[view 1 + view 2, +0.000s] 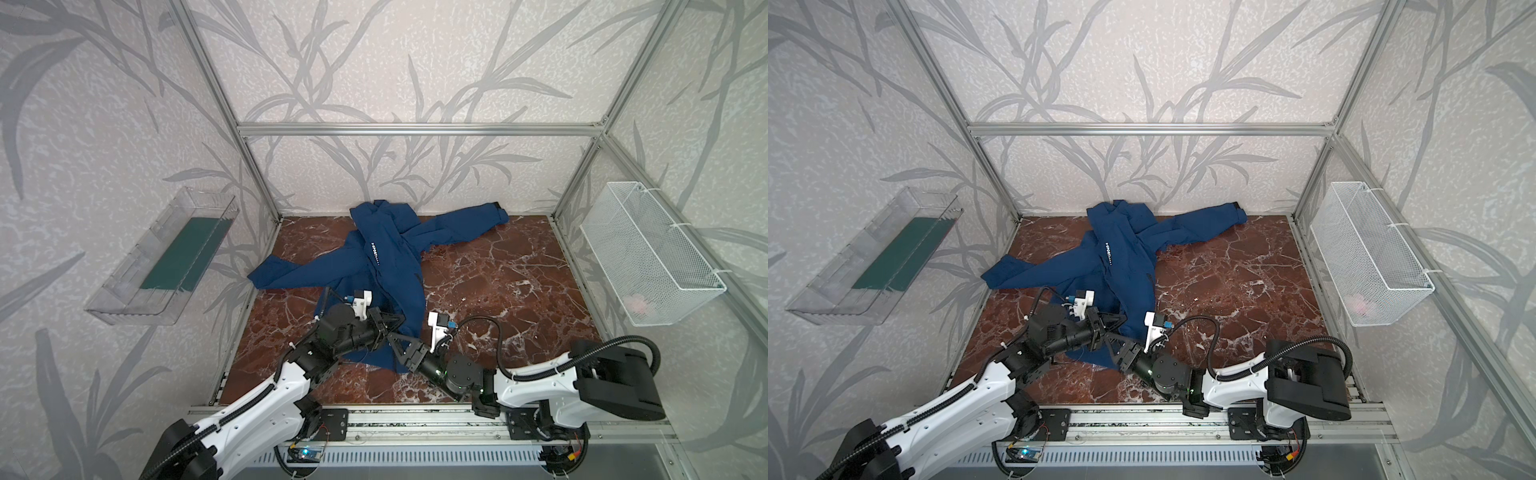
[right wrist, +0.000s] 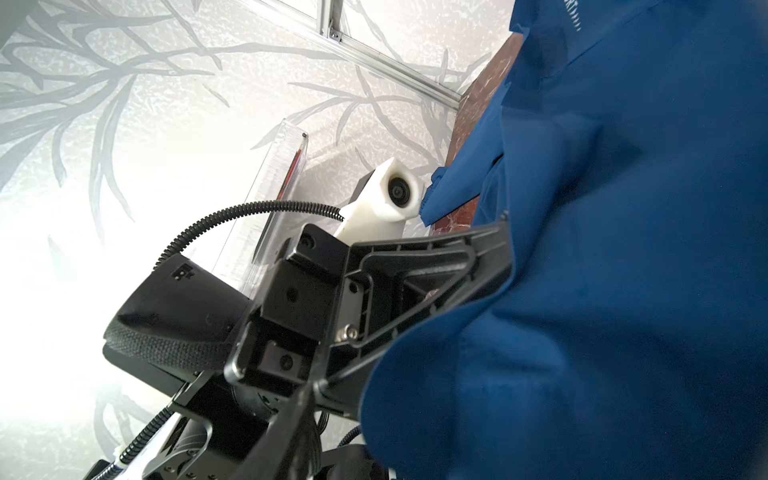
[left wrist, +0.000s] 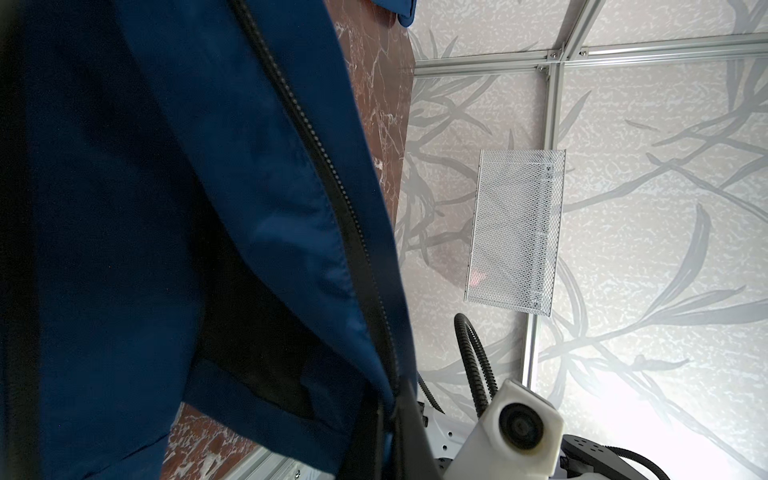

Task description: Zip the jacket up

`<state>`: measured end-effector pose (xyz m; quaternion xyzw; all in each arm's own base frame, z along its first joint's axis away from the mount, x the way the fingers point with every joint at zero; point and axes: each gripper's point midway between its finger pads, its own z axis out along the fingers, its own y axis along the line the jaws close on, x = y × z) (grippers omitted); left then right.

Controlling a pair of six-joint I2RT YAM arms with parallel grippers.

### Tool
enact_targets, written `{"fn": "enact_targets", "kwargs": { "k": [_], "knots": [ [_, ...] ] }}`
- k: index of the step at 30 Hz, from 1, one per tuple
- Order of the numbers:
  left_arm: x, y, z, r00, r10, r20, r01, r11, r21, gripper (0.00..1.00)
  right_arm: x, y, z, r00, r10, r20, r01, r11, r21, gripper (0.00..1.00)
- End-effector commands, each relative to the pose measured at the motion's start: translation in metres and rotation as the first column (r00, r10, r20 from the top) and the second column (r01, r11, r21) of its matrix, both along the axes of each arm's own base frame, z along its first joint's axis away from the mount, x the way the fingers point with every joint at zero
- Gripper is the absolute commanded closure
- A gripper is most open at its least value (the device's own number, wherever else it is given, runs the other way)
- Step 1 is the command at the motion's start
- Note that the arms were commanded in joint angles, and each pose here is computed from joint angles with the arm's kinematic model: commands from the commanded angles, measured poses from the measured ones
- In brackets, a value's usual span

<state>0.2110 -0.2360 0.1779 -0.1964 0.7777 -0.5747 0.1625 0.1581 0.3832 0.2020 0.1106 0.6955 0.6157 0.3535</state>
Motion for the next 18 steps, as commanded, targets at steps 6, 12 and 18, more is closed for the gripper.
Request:
{"fn": "enact_targets", "kwargs": {
  "k": [6,12,18],
  "knots": [
    [0.0,0.001,0.01,1.0,0.012,0.024,-0.011,1.0,-0.029,1.0,0.011,-0.014,-0.003,0.999,-0.034,-0.004,0.034,0.999,0.004,0.5],
    [0.0,0.001,0.009,1.0,0.012,0.022,-0.011,1.0,-0.029,1.0,0.013,-0.016,-0.003,0.999,-0.033,-0.001,0.033,0.999,-0.003,0.6],
    [0.0,0.002,0.004,1.0,0.014,0.012,-0.014,1.0,-0.017,1.0,0.014,-0.022,-0.001,0.999,-0.039,0.009,0.039,0.999,-0.021,0.6]
  ]
}}
